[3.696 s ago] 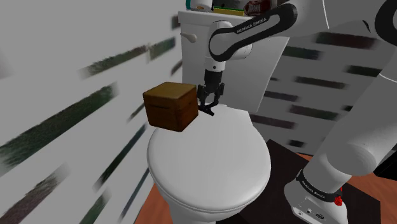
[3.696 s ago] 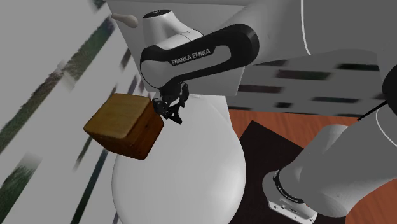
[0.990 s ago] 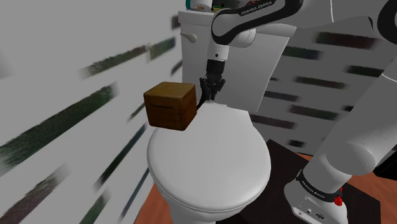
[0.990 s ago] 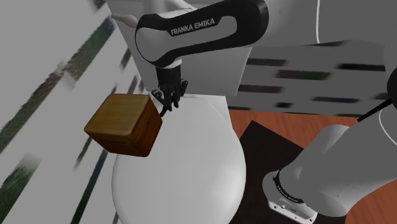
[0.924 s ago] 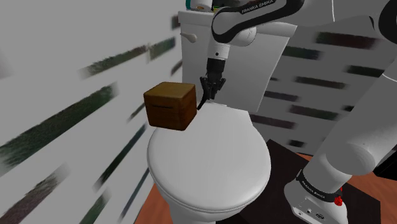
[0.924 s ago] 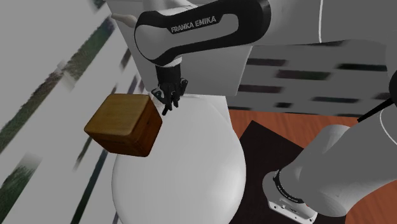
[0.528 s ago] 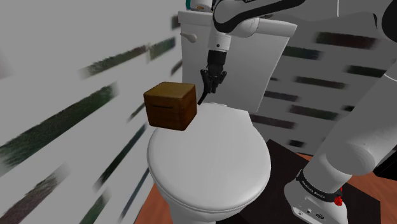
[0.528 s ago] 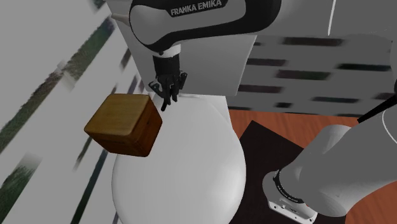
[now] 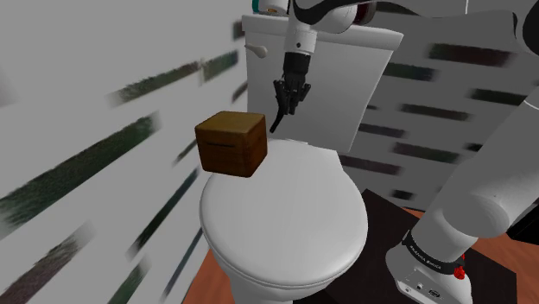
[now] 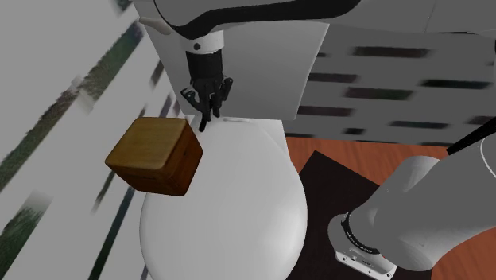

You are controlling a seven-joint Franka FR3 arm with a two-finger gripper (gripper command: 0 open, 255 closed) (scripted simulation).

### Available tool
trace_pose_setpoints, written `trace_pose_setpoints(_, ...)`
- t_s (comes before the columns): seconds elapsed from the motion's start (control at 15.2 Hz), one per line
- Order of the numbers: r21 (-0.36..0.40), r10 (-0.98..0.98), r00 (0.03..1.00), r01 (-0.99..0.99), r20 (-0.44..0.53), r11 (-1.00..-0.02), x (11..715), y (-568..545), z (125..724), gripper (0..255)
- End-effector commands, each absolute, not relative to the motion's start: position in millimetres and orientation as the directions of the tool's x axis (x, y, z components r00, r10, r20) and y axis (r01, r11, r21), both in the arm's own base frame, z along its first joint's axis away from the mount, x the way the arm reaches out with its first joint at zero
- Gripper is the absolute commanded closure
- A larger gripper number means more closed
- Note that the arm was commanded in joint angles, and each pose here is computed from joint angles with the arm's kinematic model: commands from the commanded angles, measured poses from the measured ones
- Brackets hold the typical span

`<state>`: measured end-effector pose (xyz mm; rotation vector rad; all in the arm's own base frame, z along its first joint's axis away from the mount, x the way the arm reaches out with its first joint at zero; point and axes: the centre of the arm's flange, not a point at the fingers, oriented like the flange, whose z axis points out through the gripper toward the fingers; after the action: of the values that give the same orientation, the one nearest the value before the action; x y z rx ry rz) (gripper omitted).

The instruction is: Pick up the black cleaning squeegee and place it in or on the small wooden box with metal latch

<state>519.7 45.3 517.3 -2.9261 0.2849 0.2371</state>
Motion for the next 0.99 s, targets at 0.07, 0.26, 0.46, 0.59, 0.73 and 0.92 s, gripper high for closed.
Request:
trace_pose_setpoints(0.07, -0.174, -0.174, 0.969, -0.205, -0.177, -0.963, 519, 45, 533, 255)
trace_pose_setpoints(0.26, -0.174, -0.174, 0.969, -0.205, -0.177, -0.963, 519, 45, 549, 255)
trace_pose_setpoints(0.46, -0.174, -0.174, 0.969, -0.205, -0.177, -0.963, 519, 45, 565, 255)
trace_pose_setpoints(0.59, -0.174, -0.174, 0.969, -0.205, -0.177, -0.963, 519, 45, 575, 255)
trace_pose_setpoints(0.73, -0.174, -0.174, 0.969, -0.205, -0.177, -0.963, 519, 45, 582, 255)
trace_pose_setpoints(0.92, -0.174, -0.174, 0.969, -0.205, -0.177, -0.963, 527, 84, 584, 255)
